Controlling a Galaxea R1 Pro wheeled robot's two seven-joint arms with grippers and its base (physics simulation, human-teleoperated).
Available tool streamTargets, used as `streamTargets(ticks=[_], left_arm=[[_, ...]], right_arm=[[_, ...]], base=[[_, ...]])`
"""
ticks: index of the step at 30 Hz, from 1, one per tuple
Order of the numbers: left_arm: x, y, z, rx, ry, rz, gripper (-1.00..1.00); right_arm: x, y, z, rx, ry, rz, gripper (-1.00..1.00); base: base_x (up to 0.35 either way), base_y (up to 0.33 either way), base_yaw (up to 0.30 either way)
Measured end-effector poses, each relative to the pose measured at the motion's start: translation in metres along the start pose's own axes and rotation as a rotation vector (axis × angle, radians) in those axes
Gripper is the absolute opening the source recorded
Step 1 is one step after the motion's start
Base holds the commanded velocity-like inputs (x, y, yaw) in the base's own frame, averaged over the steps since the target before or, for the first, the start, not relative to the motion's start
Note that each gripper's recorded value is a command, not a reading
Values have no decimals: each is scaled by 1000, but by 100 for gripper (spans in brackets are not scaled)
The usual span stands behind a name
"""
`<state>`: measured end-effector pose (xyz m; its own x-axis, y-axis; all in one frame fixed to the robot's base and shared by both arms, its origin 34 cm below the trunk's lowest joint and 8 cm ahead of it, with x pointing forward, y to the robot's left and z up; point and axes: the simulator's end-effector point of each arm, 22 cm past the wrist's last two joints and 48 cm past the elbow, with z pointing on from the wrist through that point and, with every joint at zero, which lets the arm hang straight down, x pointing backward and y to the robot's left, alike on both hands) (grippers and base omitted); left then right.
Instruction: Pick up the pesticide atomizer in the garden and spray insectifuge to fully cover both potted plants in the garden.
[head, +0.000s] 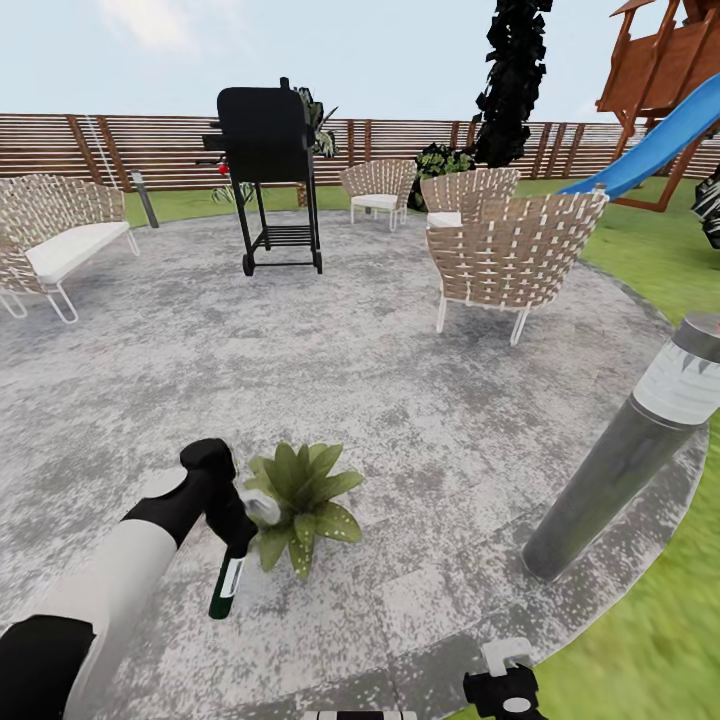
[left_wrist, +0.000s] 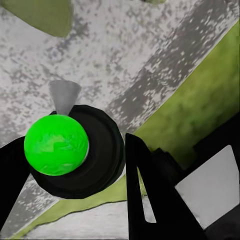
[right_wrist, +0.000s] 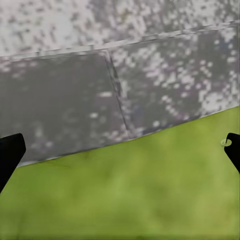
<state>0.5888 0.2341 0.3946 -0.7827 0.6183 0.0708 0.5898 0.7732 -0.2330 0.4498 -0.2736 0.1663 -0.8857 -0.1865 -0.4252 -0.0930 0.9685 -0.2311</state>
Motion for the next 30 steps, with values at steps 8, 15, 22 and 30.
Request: streamTargets(ticks=[8,15,22,30], left_arm=[[-1,-1,0,1,-1,-4,-100],[-13,-17,3,5,0,31,-100],[-3,-5,2,-11,15,19,-100],[6,6,3,-61,54,19,-100]], right_arm=[[0,0,0,0,0,0,100],[0,0,0,1,1,0,100],[0,0,0,1,0,3,100],[0,-1,0,2,1,3,100]], base=[[0,0,0],[-78,42,0],[-122,260,0],[-3,205,-212]])
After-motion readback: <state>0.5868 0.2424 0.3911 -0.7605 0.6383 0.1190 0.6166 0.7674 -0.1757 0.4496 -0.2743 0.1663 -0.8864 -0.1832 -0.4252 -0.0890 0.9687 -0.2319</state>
